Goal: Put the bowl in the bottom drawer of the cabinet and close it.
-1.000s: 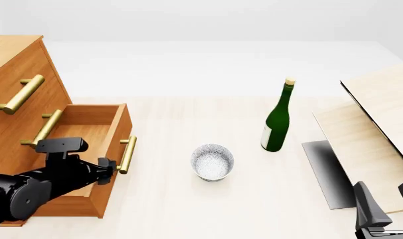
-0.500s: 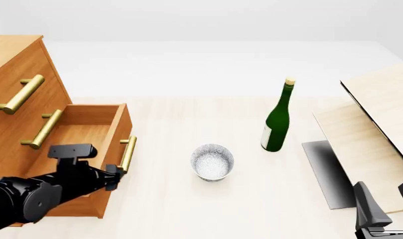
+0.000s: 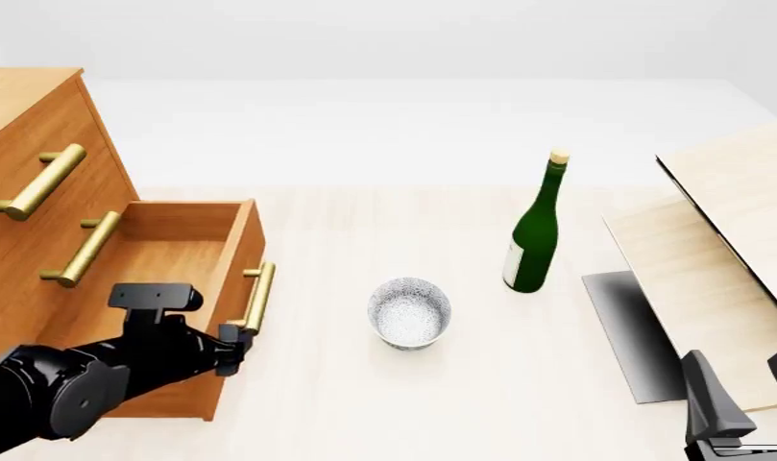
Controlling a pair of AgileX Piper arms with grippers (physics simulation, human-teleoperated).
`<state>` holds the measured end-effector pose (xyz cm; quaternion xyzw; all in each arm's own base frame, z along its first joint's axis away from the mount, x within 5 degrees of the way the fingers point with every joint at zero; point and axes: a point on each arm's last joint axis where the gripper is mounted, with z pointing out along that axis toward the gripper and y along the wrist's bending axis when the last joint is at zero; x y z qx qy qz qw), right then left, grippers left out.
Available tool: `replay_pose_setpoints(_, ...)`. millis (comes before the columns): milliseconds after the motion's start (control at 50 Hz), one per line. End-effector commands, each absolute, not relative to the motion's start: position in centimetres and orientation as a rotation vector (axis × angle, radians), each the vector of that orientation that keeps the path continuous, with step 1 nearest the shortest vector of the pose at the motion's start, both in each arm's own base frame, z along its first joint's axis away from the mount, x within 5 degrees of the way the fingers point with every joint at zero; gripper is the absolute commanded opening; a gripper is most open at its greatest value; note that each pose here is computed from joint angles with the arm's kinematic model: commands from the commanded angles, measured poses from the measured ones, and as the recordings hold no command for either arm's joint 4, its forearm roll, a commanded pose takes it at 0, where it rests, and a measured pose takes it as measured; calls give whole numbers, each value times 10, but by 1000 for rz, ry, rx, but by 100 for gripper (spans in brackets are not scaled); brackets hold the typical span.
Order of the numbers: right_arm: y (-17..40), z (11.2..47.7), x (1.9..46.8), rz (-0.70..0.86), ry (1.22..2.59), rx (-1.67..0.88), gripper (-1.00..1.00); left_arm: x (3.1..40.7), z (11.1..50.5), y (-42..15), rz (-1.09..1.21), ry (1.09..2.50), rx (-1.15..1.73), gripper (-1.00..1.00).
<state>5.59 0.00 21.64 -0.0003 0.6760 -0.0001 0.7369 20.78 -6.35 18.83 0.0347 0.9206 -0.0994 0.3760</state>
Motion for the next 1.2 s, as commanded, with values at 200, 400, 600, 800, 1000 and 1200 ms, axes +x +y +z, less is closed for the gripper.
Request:
replay_pose_setpoints(200,0,216,56,0,1484,-1,100,199,208,-82,-328,2280,185,100)
replay_pose_setpoints(400,0,216,56,0,1484,-1,100,194,212,-88,-356,2264,212,100)
replay_pose_setpoints(600,0,216,56,0,1484,-1,100,189,218,-92,-387,2244,218,100)
replay_pose_setpoints(800,0,216,56,0,1484,-1,100,182,226,-97,-428,2217,232,100)
replay_pose_setpoints(1000,0,216,56,0,1484,-1,100,187,231,-79,-318,2200,250,100)
replay_pose_setpoints(1200,0,216,56,0,1484,-1,100,182,236,-69,-273,2187,258,100)
